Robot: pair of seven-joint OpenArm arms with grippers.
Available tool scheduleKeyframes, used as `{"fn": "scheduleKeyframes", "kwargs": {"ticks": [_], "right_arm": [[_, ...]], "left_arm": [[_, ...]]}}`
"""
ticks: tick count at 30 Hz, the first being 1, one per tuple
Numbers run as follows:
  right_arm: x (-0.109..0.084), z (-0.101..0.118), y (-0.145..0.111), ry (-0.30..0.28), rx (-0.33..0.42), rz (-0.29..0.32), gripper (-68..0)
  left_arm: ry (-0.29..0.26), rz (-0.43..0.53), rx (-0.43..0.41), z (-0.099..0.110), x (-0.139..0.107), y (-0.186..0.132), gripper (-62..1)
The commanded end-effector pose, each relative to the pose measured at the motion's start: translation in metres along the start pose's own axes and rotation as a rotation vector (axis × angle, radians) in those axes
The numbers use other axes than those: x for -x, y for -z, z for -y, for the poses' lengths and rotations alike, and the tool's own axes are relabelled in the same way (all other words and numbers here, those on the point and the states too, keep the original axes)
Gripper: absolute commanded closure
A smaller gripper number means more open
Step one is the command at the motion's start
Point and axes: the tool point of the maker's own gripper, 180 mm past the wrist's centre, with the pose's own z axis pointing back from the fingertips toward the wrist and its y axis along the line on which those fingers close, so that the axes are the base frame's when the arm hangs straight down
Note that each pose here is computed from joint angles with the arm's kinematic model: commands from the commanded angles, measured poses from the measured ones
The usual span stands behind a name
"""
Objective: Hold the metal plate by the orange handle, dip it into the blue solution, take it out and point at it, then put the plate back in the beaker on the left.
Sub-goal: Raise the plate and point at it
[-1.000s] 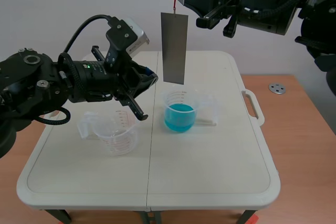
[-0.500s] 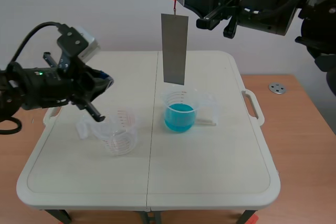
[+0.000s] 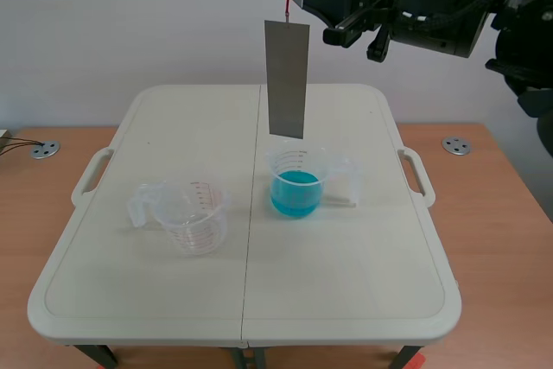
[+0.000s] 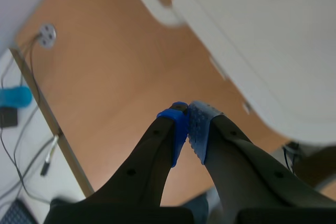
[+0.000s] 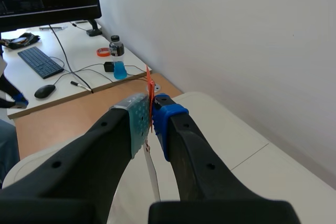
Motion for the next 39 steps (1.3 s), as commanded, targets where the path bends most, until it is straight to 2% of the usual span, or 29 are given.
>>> {"fn": "scheduleKeyframes", "kwargs": {"ticks": [1,3,9,18,23,31,39], "right_arm": [[-0.03,0.0,0.003,-0.038,-0.018,0.075,-1.5],[-0.035,0.0,0.004,-0.033,-0.022,0.093,-1.5],[-0.049,-0.004,0.011,-0.042,-0.055,0.123,-1.5],[-0.06,-0.026,0.03,-0.059,-0.142,0.142,-1.5],[-0.059,-0.038,0.038,-0.046,-0.176,0.148,-1.5],[-0.049,-0.061,0.049,-0.024,-0.24,0.125,-1.5],[-0.048,-0.075,0.056,-0.007,-0.275,0.13,-1.5]], "left_arm": [[-0.026,-0.018,0.029,0.017,0.013,0.0,-1.2],[-0.038,-0.084,0.049,0.031,0.04,-0.004,-1.2],[-0.073,-0.19,0.133,0.074,0.097,-0.024,-1.2],[-0.114,-0.31,0.218,0.124,0.151,-0.05,-1.2],[-0.07,-0.339,0.252,0.142,0.163,-0.055,-1.2],[-0.042,-0.375,0.293,0.171,0.174,-0.058,-1.2],[-0.047,-0.374,0.3,0.175,0.174,-0.058,-1.2]]}}
